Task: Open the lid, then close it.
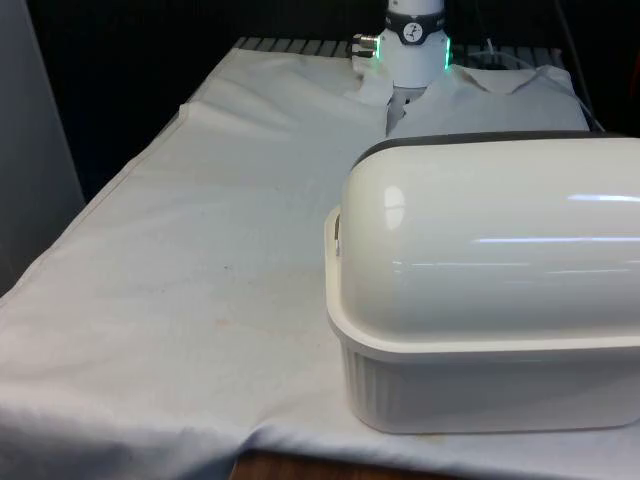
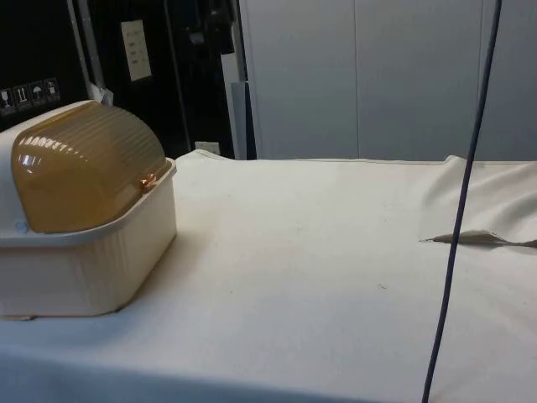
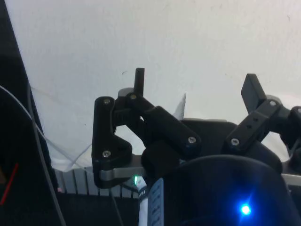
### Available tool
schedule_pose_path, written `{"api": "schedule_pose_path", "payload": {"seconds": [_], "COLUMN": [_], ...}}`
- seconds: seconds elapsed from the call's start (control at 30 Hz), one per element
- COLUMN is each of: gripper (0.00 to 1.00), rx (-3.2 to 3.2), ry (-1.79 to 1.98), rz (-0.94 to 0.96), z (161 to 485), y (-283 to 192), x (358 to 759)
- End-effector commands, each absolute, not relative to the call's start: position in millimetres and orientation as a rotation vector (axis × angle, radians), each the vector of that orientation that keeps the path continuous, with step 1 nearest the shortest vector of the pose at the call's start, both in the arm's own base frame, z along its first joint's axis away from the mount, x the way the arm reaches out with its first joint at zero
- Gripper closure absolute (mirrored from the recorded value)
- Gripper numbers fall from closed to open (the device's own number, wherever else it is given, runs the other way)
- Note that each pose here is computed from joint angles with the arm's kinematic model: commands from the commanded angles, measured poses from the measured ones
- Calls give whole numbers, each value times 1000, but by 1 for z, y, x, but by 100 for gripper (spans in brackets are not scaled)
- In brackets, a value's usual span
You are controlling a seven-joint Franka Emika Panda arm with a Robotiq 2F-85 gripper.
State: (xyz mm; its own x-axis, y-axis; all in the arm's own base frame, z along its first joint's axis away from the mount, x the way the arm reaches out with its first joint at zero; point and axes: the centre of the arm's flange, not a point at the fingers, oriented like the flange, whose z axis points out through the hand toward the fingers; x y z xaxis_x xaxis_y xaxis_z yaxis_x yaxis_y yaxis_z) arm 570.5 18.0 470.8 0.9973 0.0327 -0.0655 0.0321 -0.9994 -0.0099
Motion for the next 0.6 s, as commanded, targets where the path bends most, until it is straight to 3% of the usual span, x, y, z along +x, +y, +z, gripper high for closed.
{"api": "schedule_pose_path", "payload": {"seconds": [0.0, 0.57], "gripper": [0, 0], "rx": [-3131, -3167], "ry": [-52, -67], "rz": [98, -6], "z": [469, 436], "y": [20, 63], "x": [571, 574]}}
